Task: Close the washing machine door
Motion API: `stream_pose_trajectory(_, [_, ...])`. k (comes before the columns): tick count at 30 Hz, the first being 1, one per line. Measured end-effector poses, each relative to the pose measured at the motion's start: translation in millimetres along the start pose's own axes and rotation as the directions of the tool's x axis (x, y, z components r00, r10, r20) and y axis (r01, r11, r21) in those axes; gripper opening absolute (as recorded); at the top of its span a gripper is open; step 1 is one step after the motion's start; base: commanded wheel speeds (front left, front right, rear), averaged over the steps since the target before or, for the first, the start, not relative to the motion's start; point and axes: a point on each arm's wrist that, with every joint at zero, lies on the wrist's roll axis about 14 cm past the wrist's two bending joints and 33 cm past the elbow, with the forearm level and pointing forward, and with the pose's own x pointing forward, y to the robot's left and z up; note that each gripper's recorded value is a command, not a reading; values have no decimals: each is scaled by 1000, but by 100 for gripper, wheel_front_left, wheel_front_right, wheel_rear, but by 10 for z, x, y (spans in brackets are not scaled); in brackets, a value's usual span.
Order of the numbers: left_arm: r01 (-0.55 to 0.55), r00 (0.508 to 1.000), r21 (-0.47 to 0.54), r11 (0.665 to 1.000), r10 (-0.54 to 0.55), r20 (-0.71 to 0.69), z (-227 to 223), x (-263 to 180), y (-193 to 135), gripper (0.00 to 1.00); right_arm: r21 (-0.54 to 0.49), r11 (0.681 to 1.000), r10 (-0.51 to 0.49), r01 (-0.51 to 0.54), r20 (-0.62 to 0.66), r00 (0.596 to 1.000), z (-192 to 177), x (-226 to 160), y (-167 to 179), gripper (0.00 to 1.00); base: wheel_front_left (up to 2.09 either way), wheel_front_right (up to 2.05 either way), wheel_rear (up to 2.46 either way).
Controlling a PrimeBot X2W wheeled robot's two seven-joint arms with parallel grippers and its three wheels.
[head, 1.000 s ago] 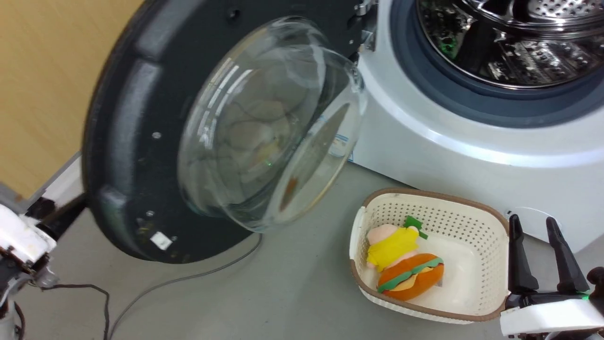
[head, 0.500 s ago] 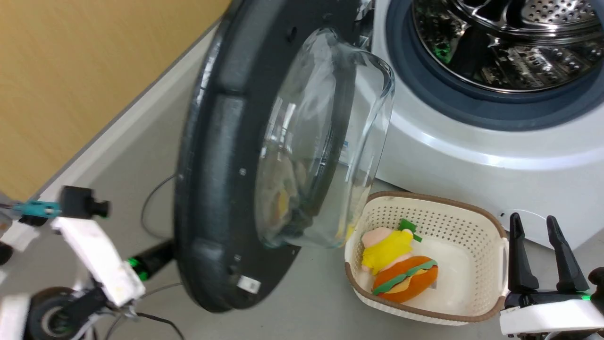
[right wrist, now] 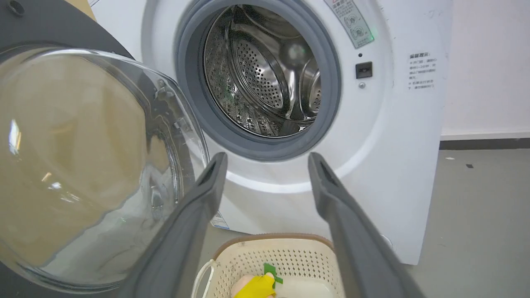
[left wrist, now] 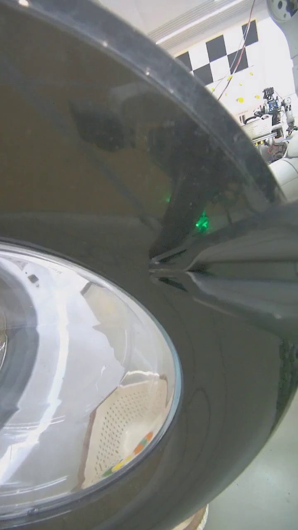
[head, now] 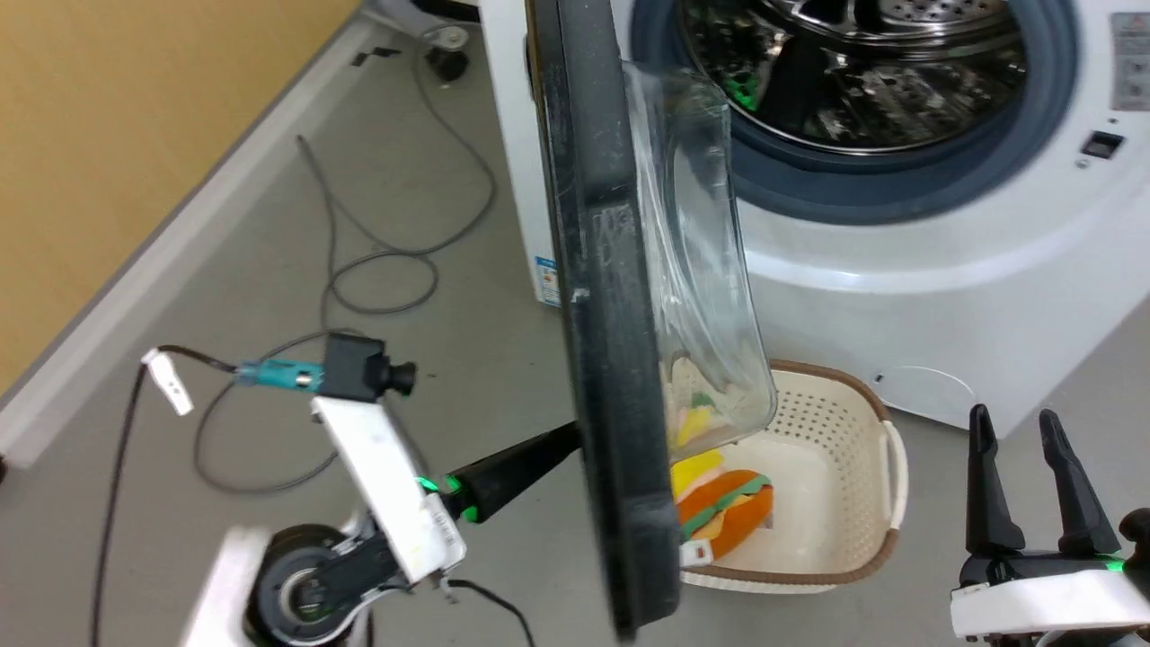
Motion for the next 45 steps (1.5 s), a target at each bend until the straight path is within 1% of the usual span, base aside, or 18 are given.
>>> stream_pose_trajectory(11, [142, 987, -73, 987, -147, -65, -327, 520, -307, 0, -16, 996, -92, 93, 24, 995, 115, -168, -306, 100, 0, 0, 0])
stream_pose_trajectory(14, [112, 993, -11, 994, -112, 33, -170, 516, -255, 0, -19, 994, -106, 107, 31, 994, 147, -201, -348, 100, 0, 0, 0])
stream_pose_trajectory(16, [24, 987, 84, 996, -37, 156, 44, 459, -86, 0, -22, 993, -117, 118, 40, 992, 182, -218, -383, 100, 0, 0, 0])
stream_pose_trajectory(18, [-72, 951, 172, 982, 16, 307, 290, 354, 62, 0, -25, 992, -122, 123, 53, 991, 226, -224, -401, 100, 0, 0, 0])
stream_pose_trajectory(19, [-136, 934, 229, 964, 48, 353, 359, 295, 164, 0, -27, 992, -124, 126, 60, 990, 253, -225, -408, 100, 0, 0, 0])
stream_pose_trajectory(21, [-270, 894, 358, 894, 95, 438, 498, 147, 353, 0, -30, 991, -127, 130, 73, 989, 297, -221, -421, 100, 0, 0, 0])
stream_pose_trajectory(23, [-395, 837, 413, 821, 136, 530, 635, -2, 505, 0, -31, 991, -125, 128, 82, 989, 327, -211, -415, 100, 0, 0, 0])
stream_pose_trajectory(25, [-503, 785, 494, 709, 137, 604, 759, -110, 543, 0, -36, 992, -117, 121, 92, 989, 361, -195, -393, 100, 0, 0, 0])
stream_pose_trajectory(26, [-553, 751, 508, 660, 131, 647, 841, -167, 540, 0, -43, 992, -112, 116, 98, 989, 381, -185, -378, 100, 0, 0, 0])
stream_pose_trajectory(29, [-662, 657, 478, 577, 140, 741, 1022, -325, 551, 0, -47, 993, -103, 109, 116, 988, 436, -154, -355, 100, 0, 0, 0])
stream_pose_trajectory(31, [-737, 596, 459, 497, 156, 788, 1122, -457, 588, 0, -55, 993, -94, 102, 129, 987, 480, -137, -330, 100, 0, 0, 0])
stream_pose_trajectory(32, [-774, 559, 442, 454, 159, 814, 1186, -539, 594, 17, -64, 994, -83, 92, 136, 987, 503, -126, -299, 100, 0, 0, 0])
stream_pose_trajectory(33, [-800, 530, 428, 421, 160, 833, 1230, -603, 594, 95, -77, 994, -68, 80, 142, 987, 526, -114, -256, 100, 0, 0, 0])
stream_pose_trajectory(35, [-848, 480, 414, 332, 146, 865, 1274, -736, 564, 100, -100, 994, -29, 47, 174, 984, 630, -69, -137, 100, 0, 0, 0])
stream_pose_trajectory(41, [-887, 428, 366, 283, 201, 881, 1156, -917, 713, 100, -47, 999, 12, 2, 297, 955, 1013, 47, 21, 100, 0, 0, 0])
stream_pose_trajectory(42, [-891, 421, 360, 277, 206, 883, 1140, -946, 725, 100, -30, 999, 22, -13, 330, 944, 1121, 73, 62, 41, 0, 0, 0])
stream_pose_trajectory(43, [-896, 409, 347, 277, 210, 888, 1132, -982, 728, 100, -19, 999, 36, -31, 369, 929, 1251, 96, 118, 0, 0, 0, 0])
stream_pose_trajectory(45, [-902, 394, 332, 274, 213, 894, 1118, -1033, 730, 100, 12, 996, 73, -87, 442, 894, 1497, 128, 271, 0, 0, 0, 0])
